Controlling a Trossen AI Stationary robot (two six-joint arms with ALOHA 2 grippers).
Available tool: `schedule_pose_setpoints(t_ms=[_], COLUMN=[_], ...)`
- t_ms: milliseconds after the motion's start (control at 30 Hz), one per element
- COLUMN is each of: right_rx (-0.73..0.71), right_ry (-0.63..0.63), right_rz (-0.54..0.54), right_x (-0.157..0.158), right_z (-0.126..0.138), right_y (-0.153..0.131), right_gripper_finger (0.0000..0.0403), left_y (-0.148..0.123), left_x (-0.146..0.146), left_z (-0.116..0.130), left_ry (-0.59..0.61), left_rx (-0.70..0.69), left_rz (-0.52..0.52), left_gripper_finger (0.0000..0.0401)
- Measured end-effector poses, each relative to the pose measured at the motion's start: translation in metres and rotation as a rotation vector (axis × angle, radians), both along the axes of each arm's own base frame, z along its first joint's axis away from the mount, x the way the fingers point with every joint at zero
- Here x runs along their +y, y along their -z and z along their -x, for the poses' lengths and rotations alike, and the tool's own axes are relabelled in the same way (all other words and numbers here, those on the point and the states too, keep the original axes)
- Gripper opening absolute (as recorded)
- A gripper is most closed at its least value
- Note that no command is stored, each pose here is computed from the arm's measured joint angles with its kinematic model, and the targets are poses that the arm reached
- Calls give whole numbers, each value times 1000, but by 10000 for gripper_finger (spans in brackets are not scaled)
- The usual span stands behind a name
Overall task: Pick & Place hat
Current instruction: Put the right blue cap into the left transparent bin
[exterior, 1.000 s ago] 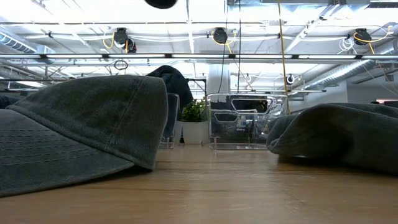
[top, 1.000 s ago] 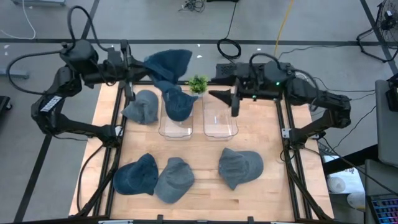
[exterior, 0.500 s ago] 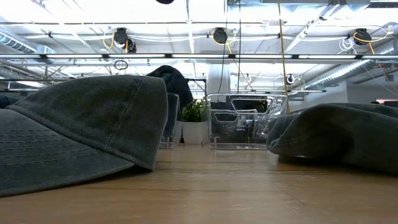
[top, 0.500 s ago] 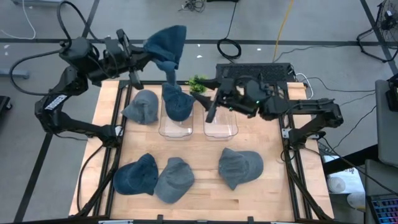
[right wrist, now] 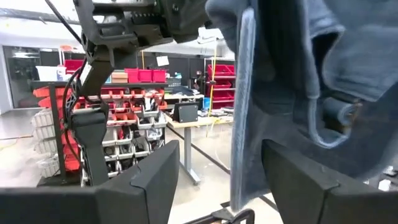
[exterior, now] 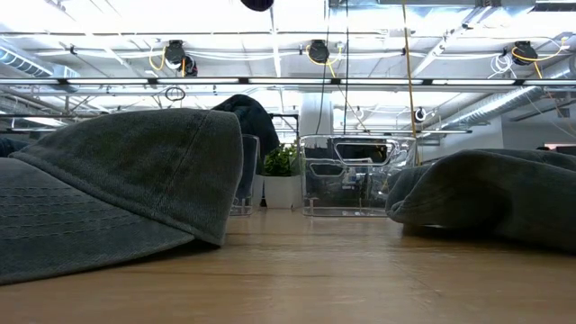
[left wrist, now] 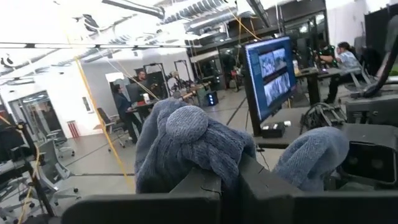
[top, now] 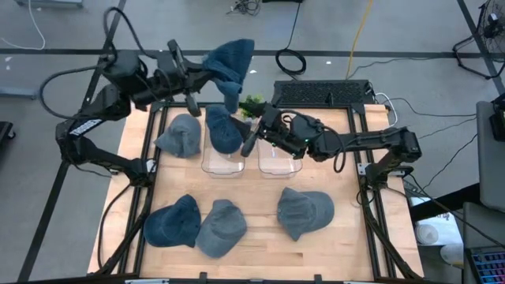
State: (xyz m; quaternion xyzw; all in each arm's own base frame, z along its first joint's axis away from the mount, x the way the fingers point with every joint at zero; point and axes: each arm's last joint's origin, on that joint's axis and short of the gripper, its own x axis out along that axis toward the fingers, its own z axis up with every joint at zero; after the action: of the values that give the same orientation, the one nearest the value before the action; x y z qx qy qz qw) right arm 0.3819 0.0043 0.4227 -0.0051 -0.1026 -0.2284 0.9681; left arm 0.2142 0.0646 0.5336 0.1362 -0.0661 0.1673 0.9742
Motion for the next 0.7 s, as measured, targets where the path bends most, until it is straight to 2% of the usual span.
schedule_pose_setpoints(t_ms=[267, 400, 533, 700], right_rx=[-4, -5, -1, 20], right_ry=[21, 20, 18, 28], right_rz=[-10, -10, -4, 36], right_x=[-1, -1, 0, 1], right_z=[1, 1, 1, 1], right_y=[0, 0, 0, 0], right_gripper_finger=[209, 184, 128, 22], left_y=[6, 3, 3, 4], left_x=[-4, -7, -7, -7], left_z=[-17, -19, -19, -19], left_ry=[30, 20, 13, 27], left_rx=[14, -14, -18, -25], left_rz=[10, -3, -1, 37], left_gripper_finger=[4, 4, 4, 10])
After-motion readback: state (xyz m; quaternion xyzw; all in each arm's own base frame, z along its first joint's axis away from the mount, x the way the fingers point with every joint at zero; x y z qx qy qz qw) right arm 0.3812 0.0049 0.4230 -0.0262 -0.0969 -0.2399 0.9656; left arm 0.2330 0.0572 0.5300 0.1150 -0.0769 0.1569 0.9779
